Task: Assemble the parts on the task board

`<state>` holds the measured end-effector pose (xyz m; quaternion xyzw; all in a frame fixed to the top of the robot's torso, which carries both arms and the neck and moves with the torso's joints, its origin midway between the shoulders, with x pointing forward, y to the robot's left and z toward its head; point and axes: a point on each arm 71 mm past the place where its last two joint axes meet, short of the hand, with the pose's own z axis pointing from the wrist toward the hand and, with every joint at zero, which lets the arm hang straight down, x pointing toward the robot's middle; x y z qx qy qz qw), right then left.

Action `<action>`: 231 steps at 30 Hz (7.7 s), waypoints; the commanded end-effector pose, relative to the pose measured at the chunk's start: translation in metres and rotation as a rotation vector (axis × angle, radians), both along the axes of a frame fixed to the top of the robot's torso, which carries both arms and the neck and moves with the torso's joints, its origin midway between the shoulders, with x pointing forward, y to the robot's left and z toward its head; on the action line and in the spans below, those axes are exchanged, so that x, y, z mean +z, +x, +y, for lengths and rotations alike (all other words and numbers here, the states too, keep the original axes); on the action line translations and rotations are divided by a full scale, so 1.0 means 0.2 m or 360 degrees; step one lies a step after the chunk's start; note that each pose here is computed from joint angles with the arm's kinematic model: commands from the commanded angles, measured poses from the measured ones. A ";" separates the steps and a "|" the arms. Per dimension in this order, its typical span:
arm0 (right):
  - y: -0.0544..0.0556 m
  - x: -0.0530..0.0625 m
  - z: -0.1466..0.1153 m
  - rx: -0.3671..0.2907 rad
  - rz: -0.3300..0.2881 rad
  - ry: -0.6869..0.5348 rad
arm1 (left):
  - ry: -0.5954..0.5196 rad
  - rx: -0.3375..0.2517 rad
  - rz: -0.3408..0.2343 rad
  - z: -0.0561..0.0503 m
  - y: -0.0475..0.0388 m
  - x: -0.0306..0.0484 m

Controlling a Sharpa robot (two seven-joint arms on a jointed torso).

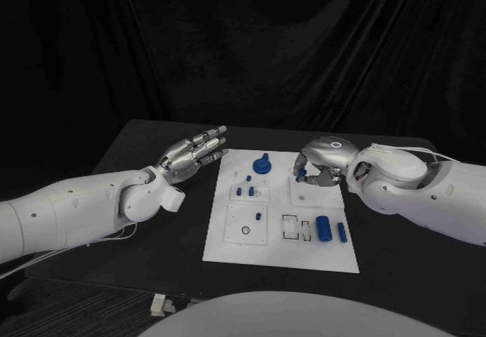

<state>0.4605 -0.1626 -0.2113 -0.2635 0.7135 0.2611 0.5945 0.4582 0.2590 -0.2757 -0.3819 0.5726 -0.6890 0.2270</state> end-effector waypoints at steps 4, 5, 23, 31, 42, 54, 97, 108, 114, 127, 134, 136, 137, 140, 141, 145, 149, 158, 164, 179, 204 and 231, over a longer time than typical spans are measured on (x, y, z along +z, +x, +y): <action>-0.06 0.06 0.09 0.0060 -0.0023 0.0047 | -0.0030 -0.0021 0.0006 -0.01 -0.004 0.000; -0.08 0.07 0.12 0.0084 -0.0014 0.0048 | -0.0031 -0.0022 0.0006 -0.01 -0.004 0.000; -0.26 -0.05 0.48 0.0414 0.0083 -0.0009 | -0.0024 -0.0008 0.0008 0.01 -0.012 0.001; -0.30 -0.15 0.56 0.0453 0.0156 -0.0023 | -0.0023 -0.0011 0.0010 0.01 -0.011 0.000; -0.34 -0.28 0.60 0.0460 0.0242 -0.0029 | -0.0026 -0.0022 0.0014 -0.01 -0.009 -0.001; -0.37 -0.31 0.61 0.0474 0.0260 -0.0003 | -0.0024 -0.0030 0.0021 -0.01 -0.007 -0.004; -0.38 -0.34 0.65 0.0474 0.0236 0.0071 | -0.0014 -0.0063 0.0054 -0.02 -0.004 -0.019; -0.39 -0.35 0.64 0.0520 0.0163 0.0021 | -0.0014 -0.0066 0.0060 -0.02 -0.005 -0.025; -0.39 -0.35 0.64 0.0537 0.0146 0.0018 | -0.0013 -0.0070 0.0064 -0.02 -0.006 -0.027; -0.40 -0.37 0.63 0.0546 0.0169 -0.0012 | -0.0008 -0.0071 0.0071 -0.02 -0.006 -0.032; -0.40 -0.38 0.63 0.0548 0.0178 -0.0023 | -0.0005 -0.0074 0.0076 -0.02 -0.006 -0.034; -0.40 -0.38 0.63 0.0548 0.0180 -0.0025 | -0.0003 -0.0074 0.0077 -0.02 -0.006 -0.035; -0.40 -0.38 0.63 0.0549 0.0180 -0.0025 | -0.0003 -0.0074 0.0077 -0.02 -0.006 -0.035; -0.40 -0.38 0.62 0.0547 0.0183 -0.0029 | -0.0001 -0.0074 0.0080 -0.02 -0.006 -0.036; -0.40 -0.38 0.62 0.0546 0.0184 -0.0031 | 0.0000 -0.0074 0.0080 -0.02 -0.006 -0.037; -0.39 -0.38 0.62 0.0540 0.0188 -0.0039 | 0.0003 -0.0075 0.0083 -0.02 -0.006 -0.038; -0.39 -0.38 0.61 0.0536 0.0187 -0.0038 | 0.0004 -0.0077 0.0086 -0.02 -0.006 -0.039; -0.38 -0.38 0.58 0.0495 0.0169 -0.0025 | 0.0007 -0.0079 0.0090 -0.02 -0.006 -0.041; -0.37 -0.37 0.57 0.0481 0.0127 0.0025 | 0.0009 -0.0079 0.0092 -0.02 -0.006 -0.042; -0.19 0.01 0.31 0.0130 0.0004 0.0561 | 0.0015 -0.0062 0.0089 0.00 -0.009 -0.040; -0.01 0.09 -0.26 -0.0914 0.0706 0.0354 | -0.0016 -0.0079 0.0078 -0.03 -0.030 -0.028; -0.14 -0.10 -0.31 -0.0836 0.0609 -0.0565 | -0.0020 -0.0081 0.0072 -0.04 -0.022 -0.030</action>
